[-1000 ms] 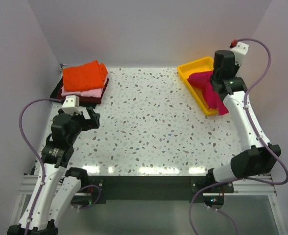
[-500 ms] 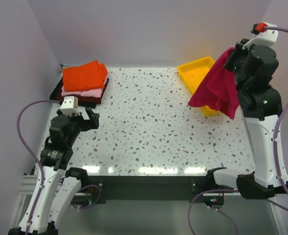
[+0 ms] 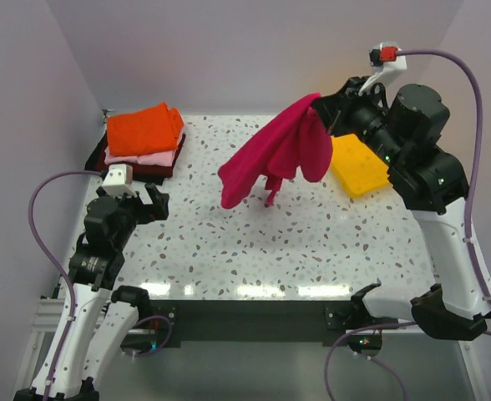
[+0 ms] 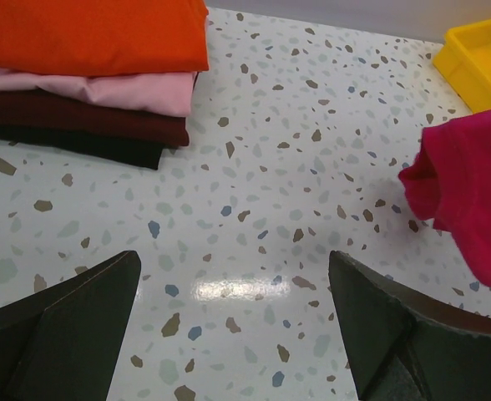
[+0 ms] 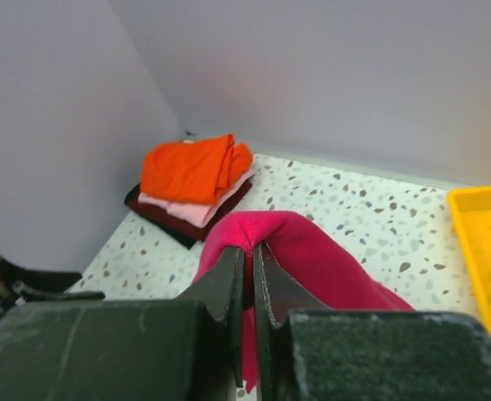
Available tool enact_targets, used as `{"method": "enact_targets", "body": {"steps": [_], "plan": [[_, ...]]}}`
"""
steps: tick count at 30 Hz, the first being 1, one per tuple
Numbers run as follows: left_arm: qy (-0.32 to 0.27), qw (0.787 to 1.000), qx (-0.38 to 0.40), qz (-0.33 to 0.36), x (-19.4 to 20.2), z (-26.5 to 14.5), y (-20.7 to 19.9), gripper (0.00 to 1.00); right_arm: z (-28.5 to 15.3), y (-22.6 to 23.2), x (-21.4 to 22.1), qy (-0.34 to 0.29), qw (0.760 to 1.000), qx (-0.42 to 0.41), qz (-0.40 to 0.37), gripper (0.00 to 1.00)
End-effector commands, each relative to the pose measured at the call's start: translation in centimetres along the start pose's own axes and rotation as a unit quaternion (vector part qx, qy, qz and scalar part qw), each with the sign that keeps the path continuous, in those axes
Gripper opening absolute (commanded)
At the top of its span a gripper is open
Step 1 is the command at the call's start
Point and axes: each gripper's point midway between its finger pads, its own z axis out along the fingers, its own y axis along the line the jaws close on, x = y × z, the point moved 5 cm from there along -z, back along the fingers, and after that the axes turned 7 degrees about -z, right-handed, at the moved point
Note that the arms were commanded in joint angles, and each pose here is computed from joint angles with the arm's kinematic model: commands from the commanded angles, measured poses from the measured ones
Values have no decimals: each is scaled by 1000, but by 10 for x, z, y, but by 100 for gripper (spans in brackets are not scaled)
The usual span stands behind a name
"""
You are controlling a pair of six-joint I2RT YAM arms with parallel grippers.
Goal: Fold and stack the t-shirts
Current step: Move the tshirt to the center of the board, then flatten the tshirt out
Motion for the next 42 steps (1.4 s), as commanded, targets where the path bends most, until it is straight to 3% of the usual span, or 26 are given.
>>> {"method": "enact_targets", "body": {"steps": [1, 5, 6, 7, 8, 9, 11, 14, 16, 23, 26, 32, 42], "plan": [[-28, 1000, -3, 1, -9, 2, 1, 100, -17, 11, -9, -32, 999, -28, 28, 0], [-35, 999, 2, -3, -10, 1, 0, 100, -3, -20, 52, 35, 997, 69, 32, 0], [-34, 999, 10, -6, -9, 1, -2, 99, 6, -29, 91, 85, 992, 91, 29, 6], [-33, 999, 11, -9, -8, 2, -3, 98, 13, -37, 115, 114, 986, 118, 29, 16], [-29, 999, 11, -13, -7, 2, -3, 98, 18, -48, 162, 174, 974, 142, 22, 41], [-18, 999, 5, -29, -3, 3, -2, 98, 21, -56, 184, 203, 965, 164, 18, 54], [1, 999, 9, -46, 7, 7, -4, 96, 25, -74, 249, 297, 930, 215, -2, 69], [19, 997, 19, -70, 21, 12, -9, 95, 22, -69, 311, 362, 912, 189, 33, 70], [22, 996, 12, -81, 27, 17, -11, 95, 25, -61, 325, 345, 920, 170, 71, 70], [121, 992, 9, -41, 92, 41, -46, 94, -9, -50, 379, 387, 903, 152, 112, 70], [161, 987, -1, -13, 131, 39, -55, 95, -26, -48, 389, 389, 901, 153, 119, 70], [203, 979, 10, -30, 175, 35, -57, 95, -49, -49, 408, 413, 889, 154, 123, 70], [231, 972, 41, -28, 198, 45, -81, 96, -58, -55, 441, 448, 868, 173, 124, 70]]}}
